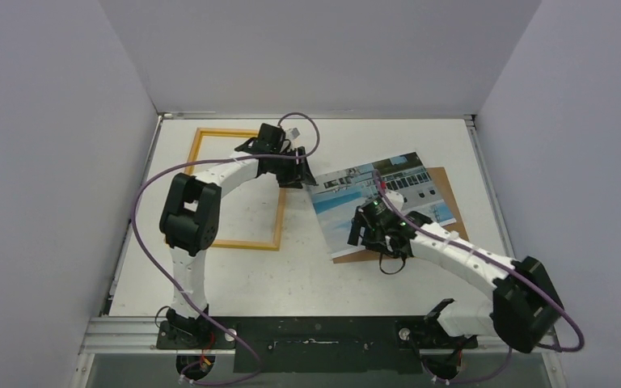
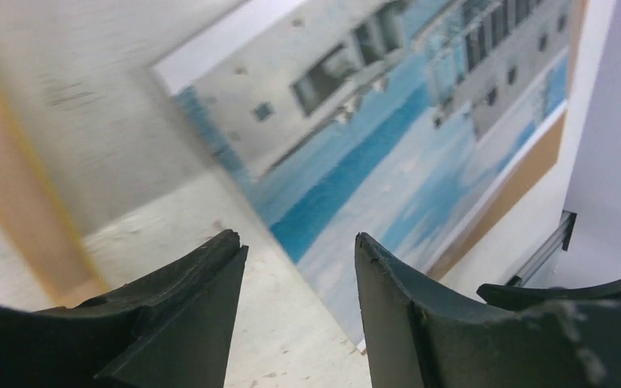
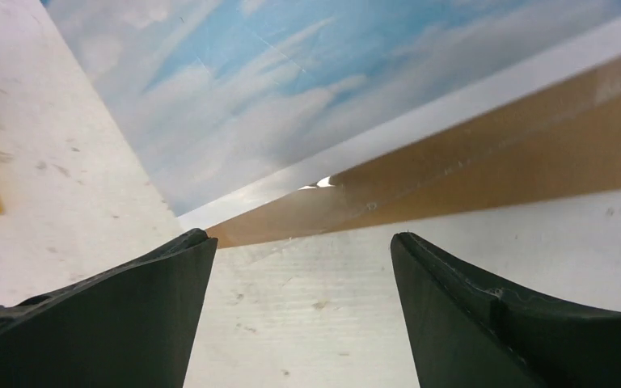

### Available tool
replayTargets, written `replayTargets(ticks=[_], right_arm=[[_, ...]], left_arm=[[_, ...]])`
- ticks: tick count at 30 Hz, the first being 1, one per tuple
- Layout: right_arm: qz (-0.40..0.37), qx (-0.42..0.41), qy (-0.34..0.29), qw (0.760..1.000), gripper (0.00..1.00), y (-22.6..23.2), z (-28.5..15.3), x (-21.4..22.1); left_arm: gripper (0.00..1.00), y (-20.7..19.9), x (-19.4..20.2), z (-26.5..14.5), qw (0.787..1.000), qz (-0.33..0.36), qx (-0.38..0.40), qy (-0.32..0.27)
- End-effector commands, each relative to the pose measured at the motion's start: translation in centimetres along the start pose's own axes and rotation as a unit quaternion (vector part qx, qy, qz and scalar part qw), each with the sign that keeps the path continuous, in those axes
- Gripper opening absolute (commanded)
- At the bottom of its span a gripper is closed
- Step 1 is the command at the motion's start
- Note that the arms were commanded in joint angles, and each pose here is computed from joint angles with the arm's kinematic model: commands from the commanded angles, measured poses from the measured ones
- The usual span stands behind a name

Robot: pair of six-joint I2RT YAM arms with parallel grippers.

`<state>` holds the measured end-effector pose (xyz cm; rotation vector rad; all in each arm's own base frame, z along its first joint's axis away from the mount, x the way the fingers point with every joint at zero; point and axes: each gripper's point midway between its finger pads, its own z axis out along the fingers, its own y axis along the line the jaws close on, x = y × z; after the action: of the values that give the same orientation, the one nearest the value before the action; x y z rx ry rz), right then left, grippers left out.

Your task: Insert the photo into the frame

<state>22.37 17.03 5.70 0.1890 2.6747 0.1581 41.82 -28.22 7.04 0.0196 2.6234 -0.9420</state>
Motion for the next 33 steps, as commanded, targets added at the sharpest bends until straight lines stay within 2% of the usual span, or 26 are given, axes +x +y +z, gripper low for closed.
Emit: replayTargets(ticks=[1,4,7,11,15,22,27,33], right_arm=[[0.169,-0.047,-0.047,0.983,0.81,0.6,-1.6,-0.6],[0.205,-0.056,-0.030,0.977,0.78,0.5,-1.6,0.8],[0.246,-0.073,-0.039,0.966,0.69,0.4,-2.0,1.3],[0.297,-0.116,-0.020,0.948,0.68,1.0,-1.1,2.9],[0.314,-0.149,-0.006,0.938,0.68,2.2,0.1,4.2],[0.352,-0.181,-0.026,0.918,0.69,2.8,1.6,4.8],[0.358,-0.155,-0.038,0.920,0.67,1.7,2.6,5.6],[0.367,-0.153,-0.057,0.916,0.65,1.4,3.3,5.6]], left_arm=[[0.49,-8.9,-1.0,-2.0,0.988,0.109,0.107,-0.032],[0.41,-10.4,1.3,-0.1,0.985,0.117,0.129,0.009],[0.35,-10.8,3.8,1.5,0.983,0.112,0.138,0.041],[0.33,-10.6,6.8,3.2,0.980,0.109,0.152,0.074],[0.31,-9.8,8.6,4.4,0.977,0.109,0.155,0.096],[0.28,-4.8,11.7,6.9,0.984,0.095,0.092,0.122],[0.23,-1.2,13.8,8.0,0.985,0.078,0.031,0.152],[0.23,2.1,16.0,8.3,0.979,0.057,-0.029,0.193]])
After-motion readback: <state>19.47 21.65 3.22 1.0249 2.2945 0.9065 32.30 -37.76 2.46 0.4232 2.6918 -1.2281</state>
